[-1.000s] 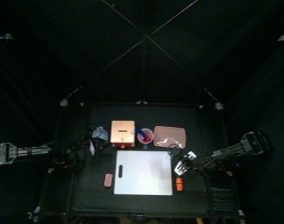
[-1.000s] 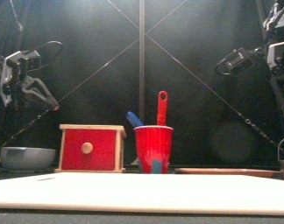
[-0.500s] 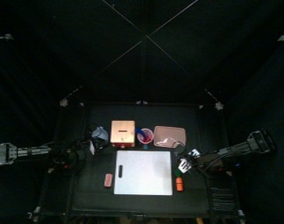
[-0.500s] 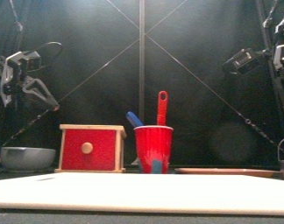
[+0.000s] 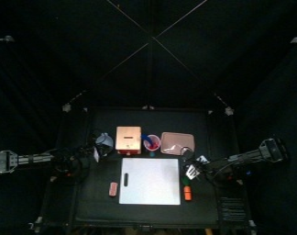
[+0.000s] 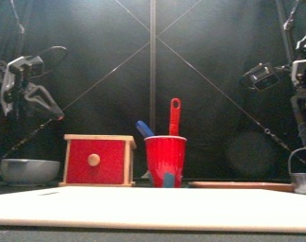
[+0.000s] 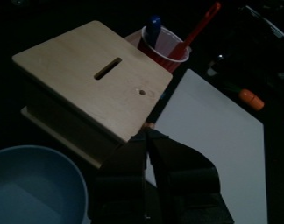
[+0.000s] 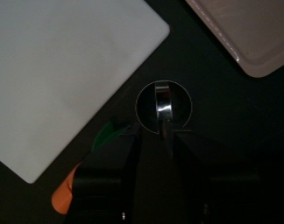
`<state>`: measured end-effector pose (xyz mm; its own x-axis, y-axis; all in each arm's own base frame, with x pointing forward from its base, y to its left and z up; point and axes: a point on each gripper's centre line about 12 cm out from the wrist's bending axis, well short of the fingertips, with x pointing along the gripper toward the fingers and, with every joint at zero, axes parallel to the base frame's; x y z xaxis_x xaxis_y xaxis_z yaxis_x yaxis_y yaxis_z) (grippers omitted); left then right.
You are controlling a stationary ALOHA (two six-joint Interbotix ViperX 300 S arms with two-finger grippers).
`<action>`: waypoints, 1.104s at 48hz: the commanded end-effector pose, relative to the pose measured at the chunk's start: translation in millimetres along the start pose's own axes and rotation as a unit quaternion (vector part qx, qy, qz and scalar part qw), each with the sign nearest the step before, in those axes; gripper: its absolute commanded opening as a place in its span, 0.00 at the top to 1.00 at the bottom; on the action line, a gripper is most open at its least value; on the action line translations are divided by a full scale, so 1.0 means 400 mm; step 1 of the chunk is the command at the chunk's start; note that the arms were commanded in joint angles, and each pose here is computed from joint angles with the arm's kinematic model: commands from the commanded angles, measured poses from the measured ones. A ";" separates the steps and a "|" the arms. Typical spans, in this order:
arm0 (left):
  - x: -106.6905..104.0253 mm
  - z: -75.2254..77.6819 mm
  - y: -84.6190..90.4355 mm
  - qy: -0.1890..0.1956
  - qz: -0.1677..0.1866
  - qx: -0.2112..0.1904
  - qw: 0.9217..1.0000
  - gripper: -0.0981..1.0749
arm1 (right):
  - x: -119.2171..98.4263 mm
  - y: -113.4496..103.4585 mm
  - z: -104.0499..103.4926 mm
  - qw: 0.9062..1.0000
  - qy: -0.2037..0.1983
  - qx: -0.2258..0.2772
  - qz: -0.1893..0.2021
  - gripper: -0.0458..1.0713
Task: Pick up and place cookie cutter on plate
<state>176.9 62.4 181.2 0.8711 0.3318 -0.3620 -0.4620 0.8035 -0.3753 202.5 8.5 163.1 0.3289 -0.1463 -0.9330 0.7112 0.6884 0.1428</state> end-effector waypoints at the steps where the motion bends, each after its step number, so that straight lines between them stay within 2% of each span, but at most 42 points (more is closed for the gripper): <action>1: 0.002 0.013 -0.005 -0.007 -0.002 0.000 1.000 0.55 | 0.009 -0.006 0.000 1.000 -0.001 0.003 -0.001 0.35; 9: 0.001 0.011 -0.003 -0.007 -0.001 0.000 1.000 0.55 | -0.031 0.014 0.035 0.999 -0.031 0.000 0.018 0.34; 17: 0.001 0.009 -0.003 -0.005 -0.001 0.000 1.000 0.55 | -0.068 0.008 0.062 0.999 -0.048 -0.006 -0.007 0.24; 23: 0.001 0.008 -0.002 -0.005 0.000 0.000 1.000 0.55 | -0.074 0.003 0.063 0.999 -0.051 -0.008 -0.012 0.16; 28: 0.001 0.009 -0.002 -0.006 0.000 0.000 1.000 0.55 | -0.064 -0.001 0.055 0.999 -0.048 -0.007 -0.009 0.14; 44: 0.001 0.004 -0.001 -0.003 0.000 0.000 1.000 0.55 | 0.012 -0.037 0.026 0.999 -0.034 0.007 -0.001 0.15; 49: 0.001 0.003 0.001 -0.003 0.001 0.000 1.000 0.55 | 0.022 -0.038 0.029 0.999 -0.039 0.012 0.010 0.20; 53: 0.001 0.003 0.001 -0.003 0.001 0.000 1.000 0.55 | 0.027 -0.033 0.030 0.999 -0.041 0.011 0.019 0.28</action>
<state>174.8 62.0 177.6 0.8674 0.3321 -0.3706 -0.4666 0.8018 -0.3735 199.5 -10.9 152.0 0.3768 -0.1866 -0.9073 0.7176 0.6782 0.1585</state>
